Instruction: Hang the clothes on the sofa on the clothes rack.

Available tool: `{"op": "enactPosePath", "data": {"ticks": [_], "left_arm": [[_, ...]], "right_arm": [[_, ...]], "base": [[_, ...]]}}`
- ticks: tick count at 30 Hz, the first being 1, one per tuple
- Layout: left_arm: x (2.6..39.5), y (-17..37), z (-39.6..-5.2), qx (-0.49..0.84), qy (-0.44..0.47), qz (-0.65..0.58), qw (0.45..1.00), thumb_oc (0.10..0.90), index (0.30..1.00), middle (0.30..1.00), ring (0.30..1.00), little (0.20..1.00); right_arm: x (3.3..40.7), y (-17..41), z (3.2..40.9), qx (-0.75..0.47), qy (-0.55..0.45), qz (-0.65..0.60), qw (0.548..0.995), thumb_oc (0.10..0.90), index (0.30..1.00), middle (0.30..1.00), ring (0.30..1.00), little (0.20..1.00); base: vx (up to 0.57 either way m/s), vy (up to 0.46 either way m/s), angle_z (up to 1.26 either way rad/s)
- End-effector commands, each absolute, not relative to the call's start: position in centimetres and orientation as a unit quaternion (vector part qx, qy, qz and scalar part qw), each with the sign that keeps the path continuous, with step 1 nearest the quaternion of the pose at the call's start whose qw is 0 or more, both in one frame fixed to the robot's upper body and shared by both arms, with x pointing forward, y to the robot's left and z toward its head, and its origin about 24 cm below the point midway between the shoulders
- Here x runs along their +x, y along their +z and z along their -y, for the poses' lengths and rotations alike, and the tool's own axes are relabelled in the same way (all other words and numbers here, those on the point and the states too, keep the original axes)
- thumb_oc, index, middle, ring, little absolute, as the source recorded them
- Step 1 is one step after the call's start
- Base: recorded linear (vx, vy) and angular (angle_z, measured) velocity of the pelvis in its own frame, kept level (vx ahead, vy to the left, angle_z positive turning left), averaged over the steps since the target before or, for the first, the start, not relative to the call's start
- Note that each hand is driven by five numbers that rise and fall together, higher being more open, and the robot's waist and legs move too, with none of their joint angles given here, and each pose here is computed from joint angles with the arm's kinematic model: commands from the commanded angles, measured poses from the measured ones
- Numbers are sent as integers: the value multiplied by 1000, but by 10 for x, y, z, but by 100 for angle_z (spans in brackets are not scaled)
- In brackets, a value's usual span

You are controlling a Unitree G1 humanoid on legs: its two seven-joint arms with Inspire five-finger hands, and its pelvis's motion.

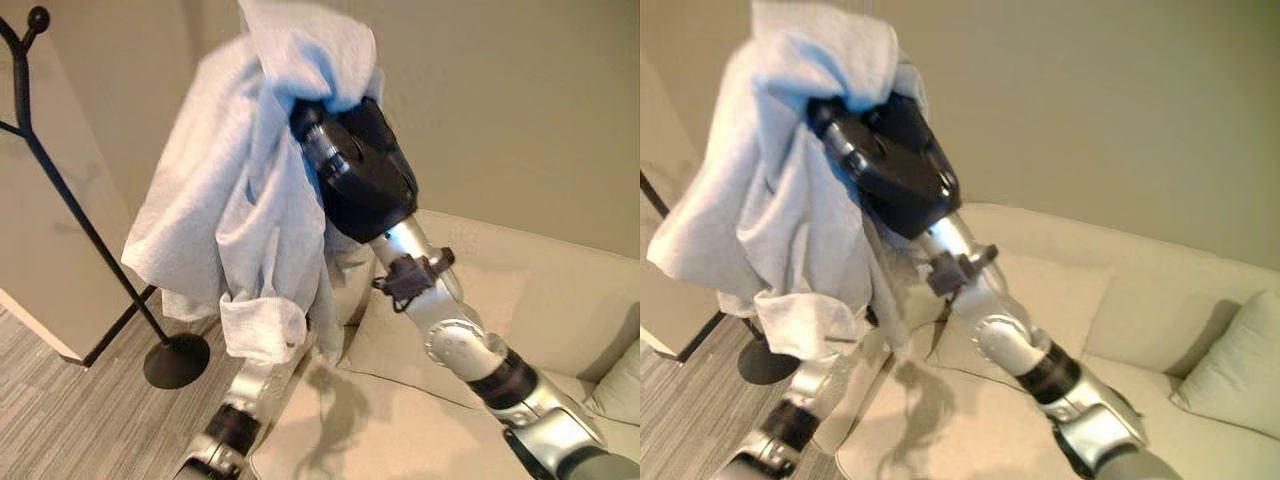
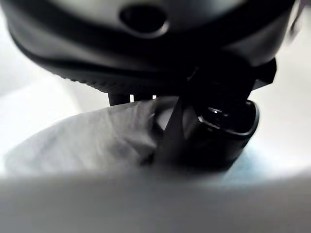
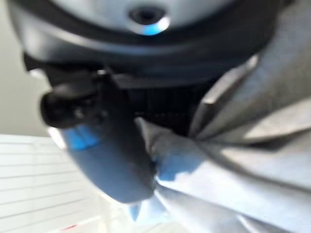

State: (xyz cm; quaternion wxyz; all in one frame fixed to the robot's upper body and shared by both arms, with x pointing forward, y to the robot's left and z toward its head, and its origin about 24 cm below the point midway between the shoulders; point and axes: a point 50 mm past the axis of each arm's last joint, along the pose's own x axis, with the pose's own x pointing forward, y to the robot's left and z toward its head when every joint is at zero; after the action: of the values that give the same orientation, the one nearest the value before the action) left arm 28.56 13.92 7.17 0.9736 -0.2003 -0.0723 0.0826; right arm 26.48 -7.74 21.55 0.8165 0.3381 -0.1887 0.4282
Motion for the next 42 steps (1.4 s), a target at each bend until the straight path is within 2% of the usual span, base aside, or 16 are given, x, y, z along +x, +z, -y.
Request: {"op": "enactPosePath", "data": {"ticks": [1,4,5,8,11,15,19,24,31,36,37,39,42], "left_arm": [[286,147,-158,-204,75,262,940,400,300,300,300,300],[272,162,-184,-164,119,308,930,400,300,300,300,300],[272,161,-184,-163,119,307,930,400,300,300,300,300],[257,177,-205,-110,153,360,914,400,300,300,300,300],[248,184,-216,-53,174,383,906,400,300,300,300,300],[234,188,-234,34,208,394,895,400,300,300,300,300],[217,180,-250,78,229,378,893,400,300,300,300,300],[191,169,-276,126,281,345,887,400,300,300,300,300],[188,181,-283,160,306,372,862,400,300,300,300,300],[193,190,-286,169,329,390,843,400,300,300,300,300],[193,191,-286,171,328,391,843,400,300,300,300,300],[199,200,-284,197,335,407,827,400,300,300,300,300],[210,202,-269,210,300,416,832,400,300,300,300,300]], "right_arm": [[256,247,96,283,463,268,796,400,300,300,300,300],[253,238,123,205,448,250,834,400,300,300,300,300],[253,238,124,206,447,249,834,400,300,300,300,300],[248,232,161,98,413,226,877,400,300,300,300,300],[244,236,184,11,397,204,895,400,300,300,300,300],[239,240,196,-83,388,192,897,400,300,300,300,300],[239,237,199,-107,375,191,901,400,300,300,300,300],[229,251,207,-140,315,277,897,400,300,300,300,300],[225,254,219,-181,224,334,898,400,300,300,300,300],[215,233,239,-187,81,354,913,400,300,300,300,300],[214,232,239,-187,78,354,913,400,300,300,300,300],[211,221,242,-153,17,366,918,400,300,300,300,300],[197,199,245,-162,-44,344,924,400,300,300,300,300]], "base": [[-23,20,5],[-74,37,12],[-131,88,37],[-115,115,43],[-77,67,4],[-74,-46,25],[-93,-178,26],[-75,-18,36],[-146,136,33],[21,302,47],[15,234,40],[51,451,19],[129,639,54]]}}
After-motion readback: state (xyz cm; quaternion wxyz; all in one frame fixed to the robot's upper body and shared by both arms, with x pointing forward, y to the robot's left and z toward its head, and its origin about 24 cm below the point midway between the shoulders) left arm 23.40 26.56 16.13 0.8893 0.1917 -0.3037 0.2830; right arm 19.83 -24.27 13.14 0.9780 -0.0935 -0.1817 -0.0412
